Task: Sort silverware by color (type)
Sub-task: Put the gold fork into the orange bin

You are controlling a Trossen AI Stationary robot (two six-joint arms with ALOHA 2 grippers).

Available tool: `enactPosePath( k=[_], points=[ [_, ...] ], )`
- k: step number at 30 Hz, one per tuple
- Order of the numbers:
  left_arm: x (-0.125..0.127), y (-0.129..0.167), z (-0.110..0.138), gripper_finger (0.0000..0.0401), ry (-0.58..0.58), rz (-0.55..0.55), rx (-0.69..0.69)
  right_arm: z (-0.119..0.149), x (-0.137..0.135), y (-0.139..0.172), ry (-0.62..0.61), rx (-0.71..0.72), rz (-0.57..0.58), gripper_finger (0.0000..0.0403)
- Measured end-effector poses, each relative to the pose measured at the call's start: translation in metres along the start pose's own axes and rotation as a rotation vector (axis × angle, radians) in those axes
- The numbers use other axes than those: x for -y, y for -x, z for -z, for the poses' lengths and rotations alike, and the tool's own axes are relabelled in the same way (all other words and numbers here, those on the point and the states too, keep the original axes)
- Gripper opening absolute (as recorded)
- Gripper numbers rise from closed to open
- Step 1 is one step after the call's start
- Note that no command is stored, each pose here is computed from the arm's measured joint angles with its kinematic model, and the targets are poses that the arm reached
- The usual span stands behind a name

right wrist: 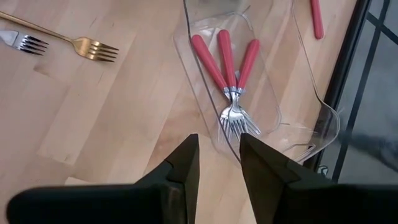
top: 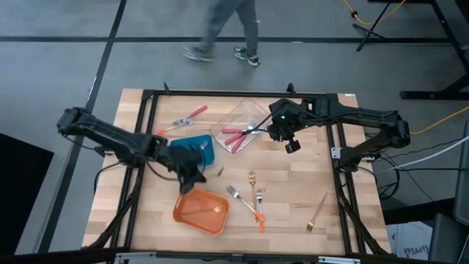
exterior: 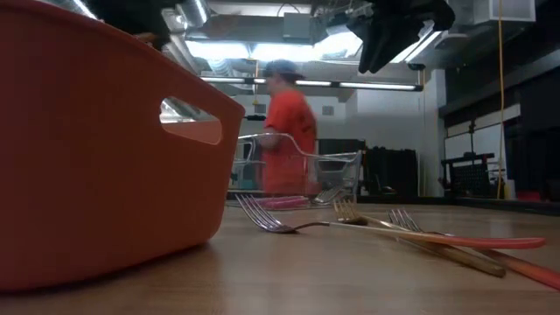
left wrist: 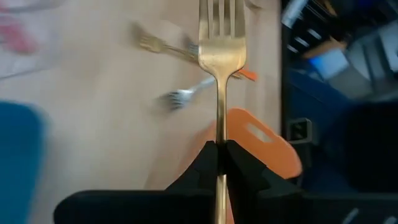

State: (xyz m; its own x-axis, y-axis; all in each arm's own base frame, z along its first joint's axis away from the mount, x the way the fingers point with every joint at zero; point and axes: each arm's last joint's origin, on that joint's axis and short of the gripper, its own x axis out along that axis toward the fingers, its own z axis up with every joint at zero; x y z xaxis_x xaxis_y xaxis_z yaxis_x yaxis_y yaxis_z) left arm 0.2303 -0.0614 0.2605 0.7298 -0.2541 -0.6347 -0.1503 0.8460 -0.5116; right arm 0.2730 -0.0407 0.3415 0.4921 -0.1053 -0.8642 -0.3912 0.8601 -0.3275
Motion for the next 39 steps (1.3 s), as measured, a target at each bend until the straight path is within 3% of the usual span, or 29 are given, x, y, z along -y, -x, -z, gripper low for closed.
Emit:
enactPosePath(
  k=[4,13,39],
  points=[
    [0.017,-0.021,0.012,0.0008,-0.056,0.053,-0.043,0.000,0.000,0.000,0.000,0.000,0.000,0.0105],
    [0.032,-0.050,0.043,0.0008,-0.101,0.048,-0.189,0.000,0.000,0.000,0.000,0.000,0.000,0.0105],
    [0.014,-0.109,0.082,0.0008,-0.134,-0.104,-0.408,0.000,0.000,0.000,0.000,-0.001,-0.001,0.0105]
  ],
)
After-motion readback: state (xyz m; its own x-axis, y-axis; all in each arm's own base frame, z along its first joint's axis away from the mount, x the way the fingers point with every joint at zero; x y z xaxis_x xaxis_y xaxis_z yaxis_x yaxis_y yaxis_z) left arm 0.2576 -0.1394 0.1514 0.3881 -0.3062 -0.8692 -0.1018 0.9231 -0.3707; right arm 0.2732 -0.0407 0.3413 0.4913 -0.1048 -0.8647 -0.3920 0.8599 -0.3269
